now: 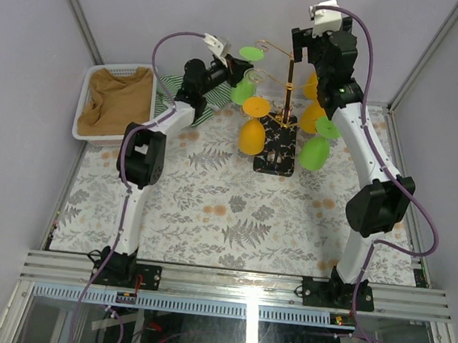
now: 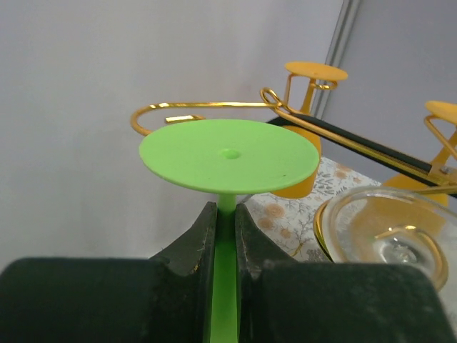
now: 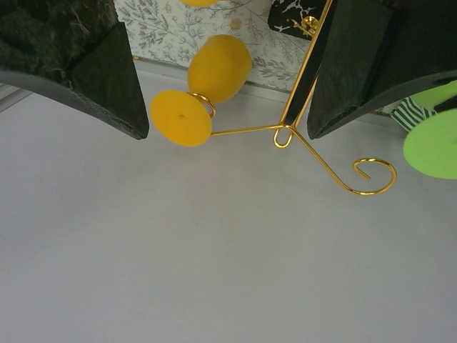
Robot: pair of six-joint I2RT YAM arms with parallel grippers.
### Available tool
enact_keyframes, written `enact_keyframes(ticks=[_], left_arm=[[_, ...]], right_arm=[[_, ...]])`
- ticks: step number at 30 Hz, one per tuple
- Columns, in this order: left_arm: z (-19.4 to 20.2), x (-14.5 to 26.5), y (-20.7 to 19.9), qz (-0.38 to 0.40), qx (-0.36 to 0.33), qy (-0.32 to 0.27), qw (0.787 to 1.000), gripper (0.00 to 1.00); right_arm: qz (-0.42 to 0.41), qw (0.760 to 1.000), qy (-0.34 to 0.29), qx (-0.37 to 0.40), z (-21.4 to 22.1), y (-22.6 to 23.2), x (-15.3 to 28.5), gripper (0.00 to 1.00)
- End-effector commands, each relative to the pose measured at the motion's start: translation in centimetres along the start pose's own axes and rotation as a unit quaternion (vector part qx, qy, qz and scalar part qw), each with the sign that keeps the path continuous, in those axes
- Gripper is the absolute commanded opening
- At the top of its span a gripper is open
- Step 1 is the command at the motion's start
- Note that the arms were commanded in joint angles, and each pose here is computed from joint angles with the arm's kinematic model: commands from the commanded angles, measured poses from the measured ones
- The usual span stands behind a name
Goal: Place the wine glass upside down on the wine glass rack
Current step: Move the wine rack to the center of the board.
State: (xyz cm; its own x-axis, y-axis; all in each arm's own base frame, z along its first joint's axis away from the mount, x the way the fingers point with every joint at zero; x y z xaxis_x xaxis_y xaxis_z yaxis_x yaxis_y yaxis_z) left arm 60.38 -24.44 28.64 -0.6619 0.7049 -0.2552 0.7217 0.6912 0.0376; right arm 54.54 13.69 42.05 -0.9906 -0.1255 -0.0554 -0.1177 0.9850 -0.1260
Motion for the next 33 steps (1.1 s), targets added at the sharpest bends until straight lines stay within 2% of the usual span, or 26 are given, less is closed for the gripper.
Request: enact_keyframes(ticks=[1, 13, 19, 25, 33], left_arm=[[-0.5, -1.0, -1.0, 0.023, -0.029, -0.045, 0.998, 0.0], [-0.5, -1.6, -0.7, 0.002, -0.027, -0.065, 0.998, 0.0], [-2.3, -0.9, 0.8, -0.055, -0.056, -0.056, 0.995, 0.0], [-4.0, 2.7, 3.6, -0.131, -0.052, -0.046, 0.989, 0.0], [-7.7, 6.5, 4.6, -0.191, -0.078, -0.022, 0.978, 0.0]], right_arm=[[0.005, 0.997, -0.076, -0.001, -5.1, -0.8, 1.5, 0.99], [0.009, 0.997, -0.073, 0.001, -4.5, -0.8, 1.4, 0.99], [0.027, 0.998, -0.054, -0.014, -4.4, -1.5, 1.6, 0.99], [0.024, 0.998, -0.06, -0.027, -5.2, -1.8, 3.5, 0.99], [-0.061, 0.996, -0.054, -0.033, -6.3, -0.3, 8.2, 0.99]])
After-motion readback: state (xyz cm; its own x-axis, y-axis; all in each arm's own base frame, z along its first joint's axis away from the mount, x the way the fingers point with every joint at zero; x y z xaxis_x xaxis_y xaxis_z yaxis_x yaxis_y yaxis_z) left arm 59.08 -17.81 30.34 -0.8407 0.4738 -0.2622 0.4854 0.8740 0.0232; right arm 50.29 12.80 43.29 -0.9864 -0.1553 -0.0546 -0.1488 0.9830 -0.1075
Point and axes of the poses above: each gripper's point midway between its finger pads, its own x axis back along the fingers, its own y axis along the line the jaws close on, z = x × y, the point moved 3 cm from there along x, back along the fingers, and after that the axes turned 8 degrees about -x, right-handed, at the moved point
